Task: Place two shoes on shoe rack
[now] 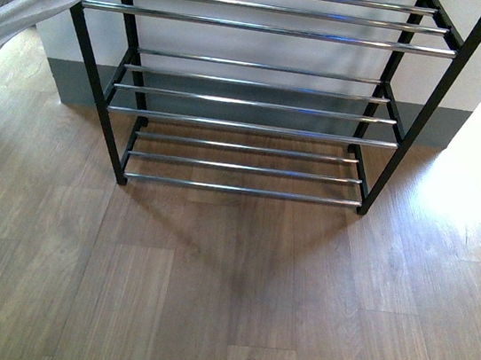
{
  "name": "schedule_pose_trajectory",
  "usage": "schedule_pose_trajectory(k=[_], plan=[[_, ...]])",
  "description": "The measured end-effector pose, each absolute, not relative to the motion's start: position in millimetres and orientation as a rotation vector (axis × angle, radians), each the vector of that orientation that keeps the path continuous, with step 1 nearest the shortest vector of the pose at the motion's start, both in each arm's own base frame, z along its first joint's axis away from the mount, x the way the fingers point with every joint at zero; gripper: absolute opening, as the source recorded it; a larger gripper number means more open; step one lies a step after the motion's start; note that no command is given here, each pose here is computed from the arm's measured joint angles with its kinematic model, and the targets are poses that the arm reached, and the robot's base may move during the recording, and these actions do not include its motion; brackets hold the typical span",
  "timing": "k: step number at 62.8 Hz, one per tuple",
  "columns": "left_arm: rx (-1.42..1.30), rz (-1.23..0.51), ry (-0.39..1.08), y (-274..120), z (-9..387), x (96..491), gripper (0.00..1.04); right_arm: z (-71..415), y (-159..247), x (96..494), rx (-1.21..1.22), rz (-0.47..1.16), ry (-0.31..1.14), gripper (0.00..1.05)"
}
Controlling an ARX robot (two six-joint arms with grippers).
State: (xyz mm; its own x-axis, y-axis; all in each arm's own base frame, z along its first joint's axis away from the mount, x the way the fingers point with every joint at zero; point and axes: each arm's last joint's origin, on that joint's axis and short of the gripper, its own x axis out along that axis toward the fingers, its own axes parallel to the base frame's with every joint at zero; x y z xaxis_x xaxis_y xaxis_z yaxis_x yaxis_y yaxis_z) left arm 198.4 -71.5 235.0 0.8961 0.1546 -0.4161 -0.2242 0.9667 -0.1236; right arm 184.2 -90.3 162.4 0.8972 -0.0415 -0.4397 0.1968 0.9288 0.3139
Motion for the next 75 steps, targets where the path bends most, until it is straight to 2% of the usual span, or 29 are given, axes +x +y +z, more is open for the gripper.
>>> schedule_pose_trajectory(k=[75], plan=[[-0.17, 0.198, 0.417, -71.5, 234.8, 198.4, 0.02, 162.3, -90.3, 184.2, 0.361, -0.127, 0.443, 0.01]])
